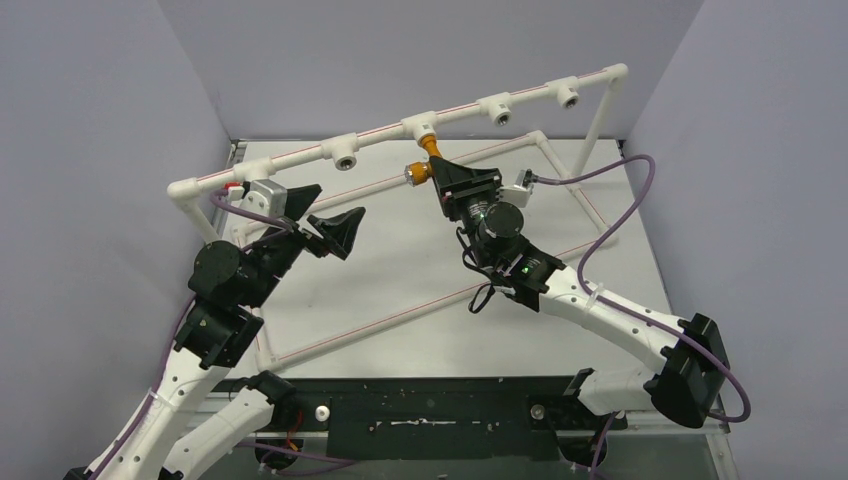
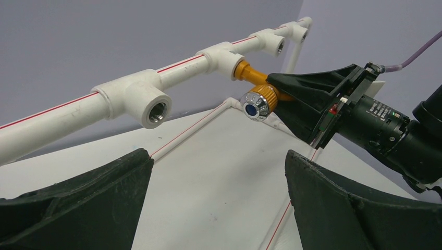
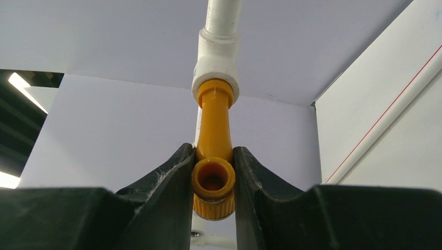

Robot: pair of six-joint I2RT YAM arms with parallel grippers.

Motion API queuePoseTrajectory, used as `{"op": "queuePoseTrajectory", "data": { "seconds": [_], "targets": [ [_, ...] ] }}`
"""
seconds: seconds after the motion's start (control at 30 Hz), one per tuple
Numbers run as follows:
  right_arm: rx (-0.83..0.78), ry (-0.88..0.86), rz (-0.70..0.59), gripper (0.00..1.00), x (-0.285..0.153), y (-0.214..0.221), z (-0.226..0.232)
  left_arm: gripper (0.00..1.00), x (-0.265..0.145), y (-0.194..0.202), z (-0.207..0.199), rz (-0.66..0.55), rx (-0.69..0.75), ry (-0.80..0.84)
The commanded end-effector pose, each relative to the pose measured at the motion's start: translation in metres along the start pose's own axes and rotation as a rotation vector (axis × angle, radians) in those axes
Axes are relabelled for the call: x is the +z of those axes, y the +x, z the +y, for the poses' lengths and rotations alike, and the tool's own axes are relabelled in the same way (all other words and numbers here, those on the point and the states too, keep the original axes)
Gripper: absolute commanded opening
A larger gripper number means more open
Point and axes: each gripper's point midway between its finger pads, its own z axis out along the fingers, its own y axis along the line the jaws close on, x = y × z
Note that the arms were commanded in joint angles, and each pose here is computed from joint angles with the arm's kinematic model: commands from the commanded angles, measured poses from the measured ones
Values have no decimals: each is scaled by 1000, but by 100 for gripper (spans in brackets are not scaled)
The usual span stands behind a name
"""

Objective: Install the water faucets

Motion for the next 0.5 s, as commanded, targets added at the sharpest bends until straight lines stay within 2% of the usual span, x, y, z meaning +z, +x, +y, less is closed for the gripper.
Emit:
{"op": "queuePoseTrajectory", "data": {
  "seconds": [0.0, 0.07, 0.1, 0.13, 0.23, 0.27, 0.3, 0.37, 0.47],
  "targets": [
    [175, -129, -20, 0, -8, -17, 55, 97, -1, -24, -6, -65, 5, 15],
    [162, -116, -17, 0, -8, -17, 51, 97, -1, -24, -6, -63, 5, 14],
    [154, -111, -15, 4, -8, -17, 48, 97, 0, -23, -5, -62, 5, 14],
    [143, -114, -13, 13, -9, -17, 48, 97, 0, -23, -5, -61, 6, 12],
    [91, -120, 1, 54, -13, -16, 46, 97, 2, -20, -4, -54, 7, 10],
    [73, -122, 12, 65, -15, -15, 44, 97, 2, -20, -4, -53, 6, 10],
    [56, -126, 22, 71, -17, -14, 43, 97, 2, -21, -4, -54, 7, 10],
    [17, -135, 28, 80, -23, -17, 40, 97, 2, -21, -4, -54, 7, 10],
    [-34, -127, 25, 85, -33, -23, 32, 97, 2, -21, -5, -54, 6, 14]
  ]
}}
